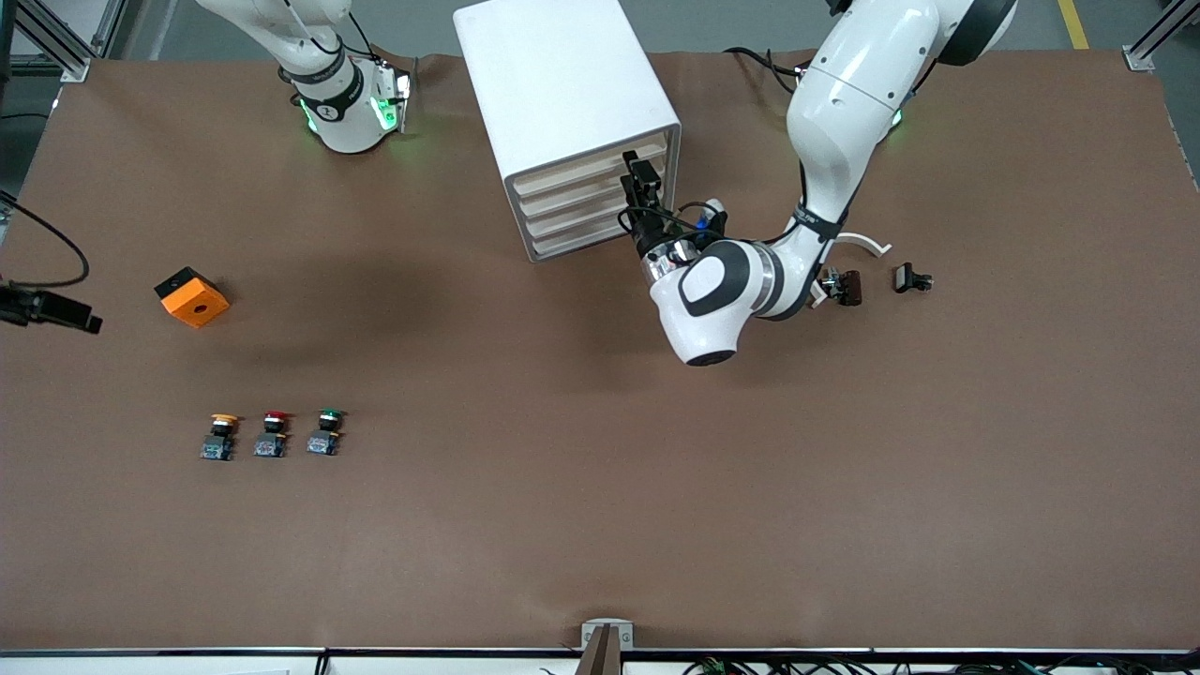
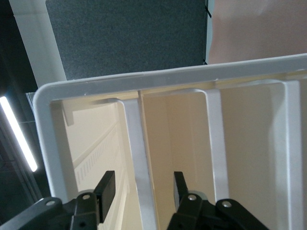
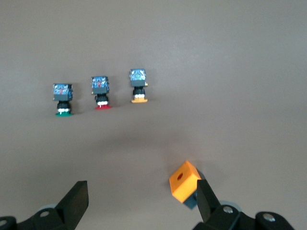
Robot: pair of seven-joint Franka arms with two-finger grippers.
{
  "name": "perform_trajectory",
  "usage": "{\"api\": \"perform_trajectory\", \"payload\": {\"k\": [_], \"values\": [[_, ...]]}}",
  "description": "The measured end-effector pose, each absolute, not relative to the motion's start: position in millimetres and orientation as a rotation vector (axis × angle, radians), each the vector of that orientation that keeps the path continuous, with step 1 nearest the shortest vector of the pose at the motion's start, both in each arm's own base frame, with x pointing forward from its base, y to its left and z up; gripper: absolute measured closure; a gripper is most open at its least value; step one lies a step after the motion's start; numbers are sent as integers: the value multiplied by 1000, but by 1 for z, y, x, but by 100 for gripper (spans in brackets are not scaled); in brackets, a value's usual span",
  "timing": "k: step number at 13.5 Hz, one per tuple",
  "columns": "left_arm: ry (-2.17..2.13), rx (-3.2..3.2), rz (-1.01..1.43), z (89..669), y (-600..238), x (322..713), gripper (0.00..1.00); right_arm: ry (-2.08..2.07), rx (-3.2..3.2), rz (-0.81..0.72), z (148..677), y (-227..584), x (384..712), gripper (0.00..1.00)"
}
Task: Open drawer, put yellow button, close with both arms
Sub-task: 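Pull the drawer open with the left gripper while the right gripper reaches buttons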
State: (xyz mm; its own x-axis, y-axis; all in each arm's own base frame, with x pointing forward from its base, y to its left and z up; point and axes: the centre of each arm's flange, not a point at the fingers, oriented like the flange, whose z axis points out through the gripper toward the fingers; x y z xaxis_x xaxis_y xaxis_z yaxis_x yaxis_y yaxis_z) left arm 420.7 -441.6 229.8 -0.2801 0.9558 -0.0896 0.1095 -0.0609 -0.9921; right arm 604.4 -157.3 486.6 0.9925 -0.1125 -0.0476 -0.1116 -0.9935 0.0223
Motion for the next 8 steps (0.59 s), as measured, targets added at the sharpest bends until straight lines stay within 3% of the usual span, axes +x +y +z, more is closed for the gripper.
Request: {"api": "perform_trajectory", "payload": {"k": [3,5,6,8], "values": [[-1437,-1183,1408,223,-449,405,57,-155,3108,-17,435,-155,631,0],[-1415,-1180,1399,221,-453,395,83,-156,3107,16,396,-157,643,0],[-1409,-1170,1393,223,-454,394,90,-157,3105,37,375,-158,648,0],[-1414,-1158,1386,223,-453,394,91,-179,3110,97,327,-159,657,0]]}}
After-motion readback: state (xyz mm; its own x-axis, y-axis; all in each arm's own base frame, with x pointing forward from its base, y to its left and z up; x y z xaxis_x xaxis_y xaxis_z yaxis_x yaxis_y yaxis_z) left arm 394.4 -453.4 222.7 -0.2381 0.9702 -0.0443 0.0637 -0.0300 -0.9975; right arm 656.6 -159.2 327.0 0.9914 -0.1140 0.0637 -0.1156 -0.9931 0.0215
